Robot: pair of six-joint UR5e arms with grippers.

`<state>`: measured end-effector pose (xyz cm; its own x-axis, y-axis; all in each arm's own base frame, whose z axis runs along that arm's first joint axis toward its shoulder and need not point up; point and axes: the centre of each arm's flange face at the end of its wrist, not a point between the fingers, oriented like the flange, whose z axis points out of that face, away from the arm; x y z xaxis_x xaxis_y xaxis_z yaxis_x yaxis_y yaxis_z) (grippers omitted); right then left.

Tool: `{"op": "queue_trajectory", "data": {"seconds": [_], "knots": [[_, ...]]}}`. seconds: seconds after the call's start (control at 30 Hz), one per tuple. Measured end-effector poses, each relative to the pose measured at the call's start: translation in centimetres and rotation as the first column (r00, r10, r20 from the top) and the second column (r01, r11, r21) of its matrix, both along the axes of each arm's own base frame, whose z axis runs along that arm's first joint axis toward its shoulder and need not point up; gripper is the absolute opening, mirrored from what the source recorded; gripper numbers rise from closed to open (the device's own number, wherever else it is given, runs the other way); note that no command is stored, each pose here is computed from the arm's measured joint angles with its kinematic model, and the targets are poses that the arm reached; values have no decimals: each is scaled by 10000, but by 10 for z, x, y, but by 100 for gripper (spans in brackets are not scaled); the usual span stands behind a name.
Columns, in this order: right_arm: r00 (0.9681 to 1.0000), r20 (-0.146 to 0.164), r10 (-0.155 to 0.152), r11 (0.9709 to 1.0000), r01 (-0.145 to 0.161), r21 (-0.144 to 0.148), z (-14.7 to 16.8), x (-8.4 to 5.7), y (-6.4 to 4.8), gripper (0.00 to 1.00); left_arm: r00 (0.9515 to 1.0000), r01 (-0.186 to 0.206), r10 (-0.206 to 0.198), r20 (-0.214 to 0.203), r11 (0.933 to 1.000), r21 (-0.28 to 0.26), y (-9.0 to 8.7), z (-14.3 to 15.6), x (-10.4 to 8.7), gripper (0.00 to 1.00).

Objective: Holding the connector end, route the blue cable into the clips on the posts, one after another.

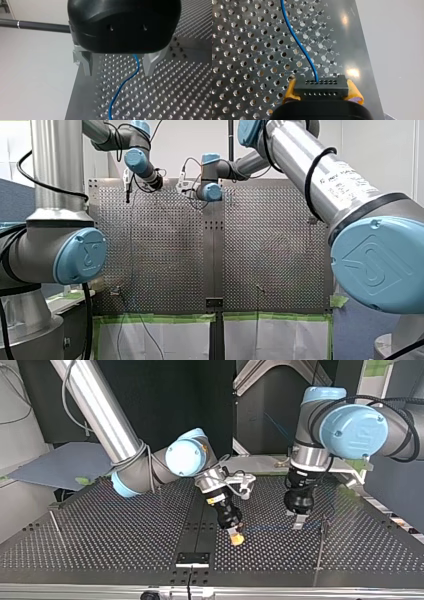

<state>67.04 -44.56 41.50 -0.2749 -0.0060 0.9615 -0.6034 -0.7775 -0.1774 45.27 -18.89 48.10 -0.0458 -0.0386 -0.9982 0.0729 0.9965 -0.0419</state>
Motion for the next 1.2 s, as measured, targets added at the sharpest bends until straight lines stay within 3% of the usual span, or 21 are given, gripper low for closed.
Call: {"op": "queue_trajectory", "data": {"seconds": [0.27,0.43,0.67,0.73,0.77,0.83,0.87,0.93,0.97,1.03,1.07,1.13,1.2], "knots": [[10000,6,38,10000,-38,14,1,1,2,0,9995,-261,261,-186,9997,33,2,-20,24,100],[10000,17,46,10000,-46,25,1,1,2,0,9984,-561,561,63,9984,1,6,-22,32,100],[10000,28,42,10000,-42,47,1,1,2,0,9972,-664,669,326,9977,-147,8,-19,36,100],[10000,26,47,10000,-47,60,0,1,2,0,9972,-665,670,345,9976,-165,8,-19,36,86],[10000,26,49,10000,-49,63,0,1,2,0,9971,-669,675,351,9976,-174,8,-19,36,86],[10000,27,54,10000,-55,72,0,1,2,0,9970,-678,685,360,9975,-201,9,-19,37,66],[10000,29,56,10000,-56,79,0,1,2,0,9969,-682,689,366,9974,-211,9,-19,37,66],[10000,31,60,9999,-60,93,0,1,3,0,9967,-706,715,398,9972,-229,9,-19,37,47],[10000,31,61,9999,-61,97,0,1,3,0,9964,-731,740,413,9971,-234,9,-19,37,47],[10000,25,63,9999,-63,109,0,1,3,0,9956,-818,828,440,9964,-243,9,-18,37,22],[10000,20,63,9999,-64,115,0,1,3,0,9952,-861,871,449,9960,-246,9,-18,37,22],[10000,13,63,9999,-63,125,0,1,3,0,9942,-961,972,461,9951,-251,10,-18,37,0],[10000,1,63,9999,-63,137,-1,1,3,0,9934,-1037,1048,467,9943,-253,10,-18,37,0]]}}
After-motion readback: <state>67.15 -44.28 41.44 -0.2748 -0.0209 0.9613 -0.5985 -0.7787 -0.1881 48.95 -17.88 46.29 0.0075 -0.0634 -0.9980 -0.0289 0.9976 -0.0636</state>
